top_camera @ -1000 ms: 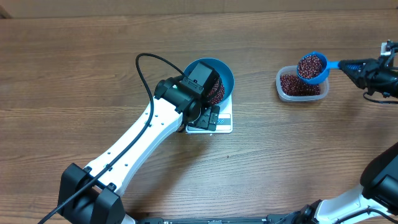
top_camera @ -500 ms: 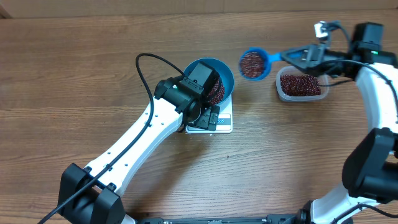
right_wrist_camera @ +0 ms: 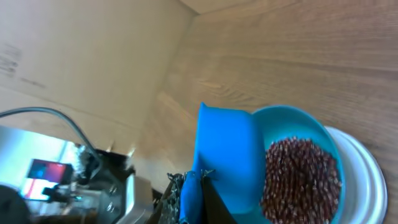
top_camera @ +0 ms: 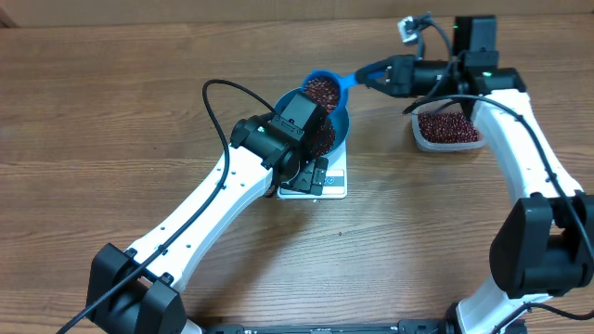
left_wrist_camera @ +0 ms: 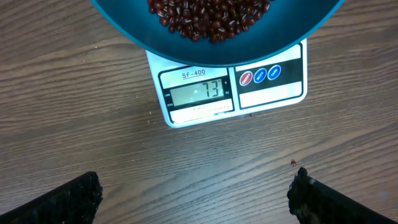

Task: Scoop item into bowl and weigh 150g on scale
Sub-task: 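Carry the filled scoop left over the teal bowl with right gripper, then tilt the scoop to pour beans into the teal bowl gradually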

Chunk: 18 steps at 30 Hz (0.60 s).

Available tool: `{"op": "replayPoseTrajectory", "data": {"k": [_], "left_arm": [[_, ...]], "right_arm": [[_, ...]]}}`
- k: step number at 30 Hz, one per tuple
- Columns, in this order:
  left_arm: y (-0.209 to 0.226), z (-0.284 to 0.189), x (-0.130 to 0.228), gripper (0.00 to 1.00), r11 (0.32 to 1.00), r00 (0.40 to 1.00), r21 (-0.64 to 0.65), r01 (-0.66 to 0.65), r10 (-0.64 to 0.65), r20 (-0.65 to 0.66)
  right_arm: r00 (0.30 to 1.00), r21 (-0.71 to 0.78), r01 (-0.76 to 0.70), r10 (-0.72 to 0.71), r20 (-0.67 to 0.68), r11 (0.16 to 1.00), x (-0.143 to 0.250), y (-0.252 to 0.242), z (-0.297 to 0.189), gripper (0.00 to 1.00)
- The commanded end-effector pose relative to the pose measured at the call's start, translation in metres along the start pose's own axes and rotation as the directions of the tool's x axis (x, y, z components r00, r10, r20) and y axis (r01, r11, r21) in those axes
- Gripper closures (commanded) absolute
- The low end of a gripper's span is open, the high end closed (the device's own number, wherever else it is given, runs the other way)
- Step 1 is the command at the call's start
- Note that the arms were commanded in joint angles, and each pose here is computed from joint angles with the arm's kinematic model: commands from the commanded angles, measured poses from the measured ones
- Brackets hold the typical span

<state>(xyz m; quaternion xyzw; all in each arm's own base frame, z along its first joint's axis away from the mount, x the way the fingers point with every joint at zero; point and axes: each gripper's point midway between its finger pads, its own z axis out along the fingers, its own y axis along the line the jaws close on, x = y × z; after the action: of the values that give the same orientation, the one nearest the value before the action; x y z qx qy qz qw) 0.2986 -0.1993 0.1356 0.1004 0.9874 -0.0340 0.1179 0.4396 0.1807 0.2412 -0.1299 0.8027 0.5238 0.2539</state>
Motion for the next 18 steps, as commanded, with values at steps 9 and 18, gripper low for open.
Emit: {"op": "replayPoseTrajectory", "data": {"k": [9, 18], "left_arm": [[-0.0022, 0.0018, 0.0026, 0.0, 1.0, 1.0, 0.002, -0.001, 0.001, -0.008], [-0.0022, 0.0018, 0.0026, 0.01, 1.0, 1.0, 0.002, -0.001, 0.001, -0.008]], "right_arm": [[0.98, 0.14, 0.189, -0.196, 0.043, 0.972, -0.0201, 0.0138, 0.0112, 0.96], [0.938, 0.146, 0.341, -0.347, 0.016, 0.929, -0.019, 0.0133, 0.0113, 0.96]]}}
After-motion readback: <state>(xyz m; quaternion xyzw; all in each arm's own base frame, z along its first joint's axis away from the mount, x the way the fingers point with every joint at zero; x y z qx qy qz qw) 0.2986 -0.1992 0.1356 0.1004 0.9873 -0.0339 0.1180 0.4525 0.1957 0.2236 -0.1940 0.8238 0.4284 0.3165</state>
